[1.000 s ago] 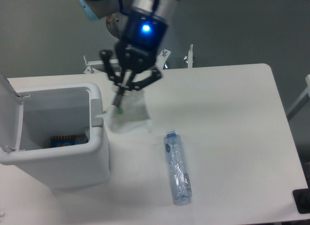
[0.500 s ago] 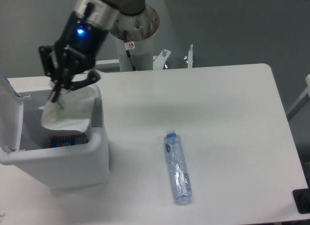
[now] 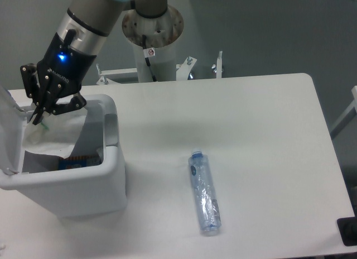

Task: Place the trash in the trash can
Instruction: 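Open the gripper to drop the tissue into the bin, then move the open gripper over the clear plastic water bottle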

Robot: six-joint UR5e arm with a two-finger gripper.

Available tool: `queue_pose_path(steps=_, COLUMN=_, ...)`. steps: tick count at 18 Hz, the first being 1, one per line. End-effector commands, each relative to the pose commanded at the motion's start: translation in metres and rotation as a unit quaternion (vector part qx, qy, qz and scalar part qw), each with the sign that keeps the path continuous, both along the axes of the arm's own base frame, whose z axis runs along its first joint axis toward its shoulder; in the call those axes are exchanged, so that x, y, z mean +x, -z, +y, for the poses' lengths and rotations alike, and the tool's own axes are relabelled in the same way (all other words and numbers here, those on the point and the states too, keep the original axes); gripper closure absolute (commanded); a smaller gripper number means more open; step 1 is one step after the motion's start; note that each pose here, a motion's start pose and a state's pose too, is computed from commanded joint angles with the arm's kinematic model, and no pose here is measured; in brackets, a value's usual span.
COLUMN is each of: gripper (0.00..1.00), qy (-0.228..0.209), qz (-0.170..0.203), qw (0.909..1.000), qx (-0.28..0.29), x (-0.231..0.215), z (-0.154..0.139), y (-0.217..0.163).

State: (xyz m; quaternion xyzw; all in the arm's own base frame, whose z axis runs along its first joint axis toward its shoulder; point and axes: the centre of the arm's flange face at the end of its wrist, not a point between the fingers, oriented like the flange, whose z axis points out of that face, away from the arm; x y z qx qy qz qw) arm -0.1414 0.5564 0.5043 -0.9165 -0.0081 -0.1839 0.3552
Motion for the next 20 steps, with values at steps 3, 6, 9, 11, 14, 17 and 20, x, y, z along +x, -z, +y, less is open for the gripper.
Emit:
queue_pose_path(steps=3, gripper=0.16, qy=-0.001, qz=0.001, qw=1.0, qx=0.001, x=-0.004, z=0.004, y=-0.001)
queue_pose_path(steps=6, gripper=0.0, qy=-0.005, qz=0.005, qw=1.0, qx=0.007, x=-0.01, z=0.006, y=-0.009)
queue_pose_path(steps=9, gripper=0.0, qy=-0.029, qz=0.013, qw=0.9994, qx=0.017, x=-0.037, z=-0.001, y=-0.024)
queue_pose_path(steps=11, gripper=0.0, qy=-0.053, qz=0.021, qw=0.998, qx=0.025, x=-0.066, z=-0.01, y=-0.034)
queue_pose_path(steps=14, gripper=0.0, qy=-0.107, qz=0.046, qw=0.9926, qx=0.034, x=-0.121, z=-0.032, y=-0.055)
queue_pose_path(steps=17, gripper=0.0, qy=-0.161, qz=0.127, qw=0.9787, qx=0.007, x=-0.178, z=-0.058, y=-0.066)
queue_pose_path(steps=20, gripper=0.0, qy=-0.179, qz=0.182, qw=0.9667, qx=-0.019, x=-0.22, z=-0.079, y=-0.063)
